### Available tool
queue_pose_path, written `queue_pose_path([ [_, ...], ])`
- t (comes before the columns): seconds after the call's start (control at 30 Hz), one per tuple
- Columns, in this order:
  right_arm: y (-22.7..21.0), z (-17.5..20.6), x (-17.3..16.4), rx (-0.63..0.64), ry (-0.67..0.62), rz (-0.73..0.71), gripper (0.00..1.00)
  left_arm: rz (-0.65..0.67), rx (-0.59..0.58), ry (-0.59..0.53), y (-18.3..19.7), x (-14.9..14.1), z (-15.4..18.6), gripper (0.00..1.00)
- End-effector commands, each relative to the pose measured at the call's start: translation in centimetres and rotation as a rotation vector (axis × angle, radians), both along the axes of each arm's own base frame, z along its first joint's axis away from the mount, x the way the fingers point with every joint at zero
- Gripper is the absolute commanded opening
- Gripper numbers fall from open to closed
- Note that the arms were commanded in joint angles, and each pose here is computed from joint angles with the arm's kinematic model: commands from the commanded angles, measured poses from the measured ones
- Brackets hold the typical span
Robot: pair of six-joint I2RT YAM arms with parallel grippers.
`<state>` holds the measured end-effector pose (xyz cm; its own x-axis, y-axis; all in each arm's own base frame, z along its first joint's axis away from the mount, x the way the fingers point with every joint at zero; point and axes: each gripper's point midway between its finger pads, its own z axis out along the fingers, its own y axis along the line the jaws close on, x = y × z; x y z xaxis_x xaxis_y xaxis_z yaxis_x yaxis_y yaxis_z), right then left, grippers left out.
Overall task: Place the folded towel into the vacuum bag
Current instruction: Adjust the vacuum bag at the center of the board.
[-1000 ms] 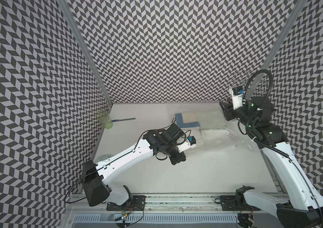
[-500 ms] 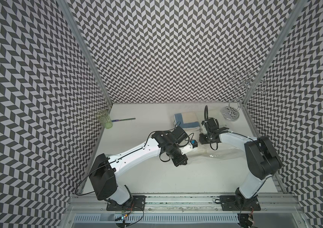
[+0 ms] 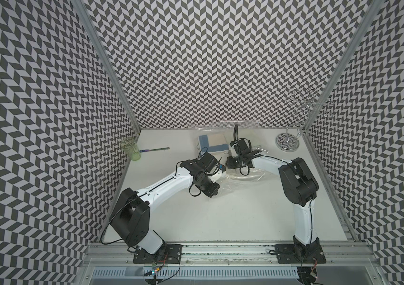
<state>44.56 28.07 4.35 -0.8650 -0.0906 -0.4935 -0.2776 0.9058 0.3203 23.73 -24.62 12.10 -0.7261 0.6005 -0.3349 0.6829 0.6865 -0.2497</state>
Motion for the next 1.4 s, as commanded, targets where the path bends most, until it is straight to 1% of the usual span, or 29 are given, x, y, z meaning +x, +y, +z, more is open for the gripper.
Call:
queue_pose_path([
  [0.0,0.7,4.3,-0.8,0.098,-0.018,0.015,0.47,0.120,0.007,-0.128,2.4,2.4,2.8,0.24],
  [0.07,-0.2,6.9,-1.3,0.121,-0.049,0.023,0.49,0.155,-0.016,-0.161,3.1,3.1,4.8,0.34],
  [0.13,-1.5,8.9,-2.1,0.135,-0.072,0.018,0.51,0.176,-0.055,-0.196,3.2,3.7,7.5,0.44],
  [0.2,-3.0,9.9,-3.4,0.135,-0.073,0.013,0.51,0.174,-0.097,-0.218,2.8,3.8,9.8,0.50],
  [0.23,-3.7,10.1,-4.3,0.133,-0.075,0.005,0.52,0.176,-0.116,-0.230,2.6,3.8,10.9,0.51],
  [0.33,-5.9,9.8,-6.9,0.115,-0.082,-0.028,0.52,0.179,-0.170,-0.239,2.2,3.5,13.0,0.56],
  [0.37,-6.6,9.6,-7.3,0.105,-0.089,-0.046,0.53,0.184,-0.180,-0.240,2.2,3.4,13.3,0.57],
  [0.43,-8.6,7.7,-8.4,0.045,-0.081,-0.099,0.53,0.190,-0.203,-0.246,2.1,3.3,13.8,0.57],
  [0.5,-9.7,5.5,-9.4,0.002,-0.042,-0.112,0.53,0.206,-0.208,-0.249,2.0,3.6,13.3,0.57],
  [0.53,-10.0,4.3,-10.0,-0.008,-0.012,-0.120,0.53,0.212,-0.206,-0.244,1.9,3.8,12.8,0.56],
  [0.6,-9.9,2.3,-11.8,0.015,0.043,-0.142,0.52,0.237,-0.190,-0.239,1.9,4.4,11.7,0.55],
  [0.7,-7.9,0.5,-14.7,0.089,0.093,-0.121,0.51,0.273,-0.174,-0.253,2.2,5.1,10.8,0.55],
  [0.9,-4.3,-2.1,-19.5,0.103,0.177,-0.074,0.50,0.319,-0.172,-0.322,3.1,6.1,12.1,0.55],
  [0.97,-2.9,-2.2,-21.2,0.115,0.200,-0.047,0.50,0.346,-0.180,-0.336,3.6,6.5,12.3,0.55],
  [1.03,-1.9,-1.2,-21.9,0.136,0.198,-0.014,0.50,0.373,-0.192,-0.345,4.2,6.8,12.3,0.55],
  [1.07,-2.0,-0.3,-21.6,0.138,0.181,-0.019,0.50,0.384,-0.199,-0.350,4.5,7.0,12.2,0.55],
  [1.13,-1.9,3.4,-20.2,0.169,0.077,0.009,0.50,0.421,-0.214,-0.365,5.3,7.5,12.2,0.56],
  [1.23,-3.9,10.4,-17.1,0.154,-0.131,-0.005,0.56,0.475,-0.280,-0.450,6.5,8.5,13.5,0.57],
  [1.3,-6.6,15.2,-14.9,0.127,-0.302,-0.032,0.62,0.537,-0.326,-0.569,7.9,9.7,15.3,0.58],
  [1.33,-8.2,16.9,-13.9,0.109,-0.389,-0.061,0.65,0.564,-0.337,-0.634,8.7,10.1,15.9,0.59],
  [1.37,-10.3,18.7,-12.9,0.082,-0.501,-0.110,0.69,0.595,-0.351,-0.727,9.7,10.6,16.7,0.59],
])
